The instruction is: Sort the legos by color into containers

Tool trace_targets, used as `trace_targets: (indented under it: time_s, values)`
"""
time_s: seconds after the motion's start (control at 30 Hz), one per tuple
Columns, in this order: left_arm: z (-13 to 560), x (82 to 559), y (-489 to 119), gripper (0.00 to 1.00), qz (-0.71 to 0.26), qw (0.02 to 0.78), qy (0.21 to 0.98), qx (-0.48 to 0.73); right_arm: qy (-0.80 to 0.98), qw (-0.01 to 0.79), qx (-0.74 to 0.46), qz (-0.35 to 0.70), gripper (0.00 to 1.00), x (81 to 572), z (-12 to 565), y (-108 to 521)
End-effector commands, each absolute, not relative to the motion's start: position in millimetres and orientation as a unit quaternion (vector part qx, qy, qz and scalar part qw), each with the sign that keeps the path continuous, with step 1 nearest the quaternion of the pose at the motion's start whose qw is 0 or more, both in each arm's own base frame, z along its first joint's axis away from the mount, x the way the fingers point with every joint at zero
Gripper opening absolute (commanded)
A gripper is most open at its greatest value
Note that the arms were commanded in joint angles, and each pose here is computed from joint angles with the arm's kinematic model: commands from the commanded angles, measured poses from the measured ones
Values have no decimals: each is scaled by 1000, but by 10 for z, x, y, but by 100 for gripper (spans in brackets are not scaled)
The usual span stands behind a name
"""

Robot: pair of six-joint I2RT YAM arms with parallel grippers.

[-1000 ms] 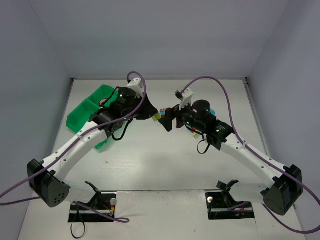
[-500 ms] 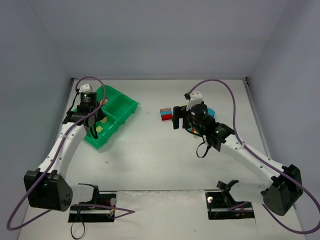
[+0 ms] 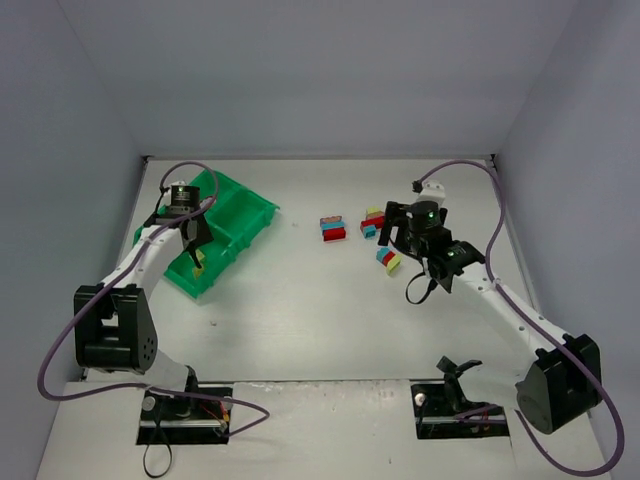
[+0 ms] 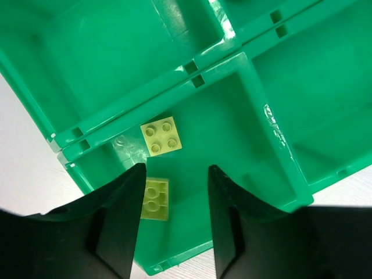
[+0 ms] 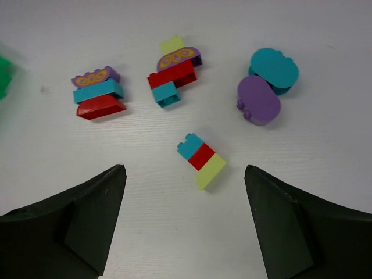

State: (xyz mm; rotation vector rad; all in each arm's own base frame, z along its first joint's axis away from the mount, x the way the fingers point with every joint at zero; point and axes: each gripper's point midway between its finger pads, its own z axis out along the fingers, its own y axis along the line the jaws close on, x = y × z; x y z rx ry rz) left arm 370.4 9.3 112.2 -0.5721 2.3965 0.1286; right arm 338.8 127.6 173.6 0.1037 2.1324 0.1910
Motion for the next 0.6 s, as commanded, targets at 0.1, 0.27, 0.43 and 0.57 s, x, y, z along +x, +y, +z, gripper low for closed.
trace_targets:
  time_s: [0.1, 0.27, 0.43, 0.57]
  values:
    - [1591, 3905, 121, 55, 33, 395, 891, -224, 874, 465, 133, 54, 79, 3575, 1648, 874]
    - [1871, 3823, -92, 62, -23, 420, 883, -206, 881, 431, 194, 30, 81, 3701, 1408, 602]
    - [2037, 3646, -357, 63, -75, 425, 885, -174, 906, 383, 177, 10, 91, 3915, 1065, 519]
    - [2127, 3492, -565, 64, -113, 420, 889, -146, 924, 361, 129, -11, 93, 4026, 847, 509]
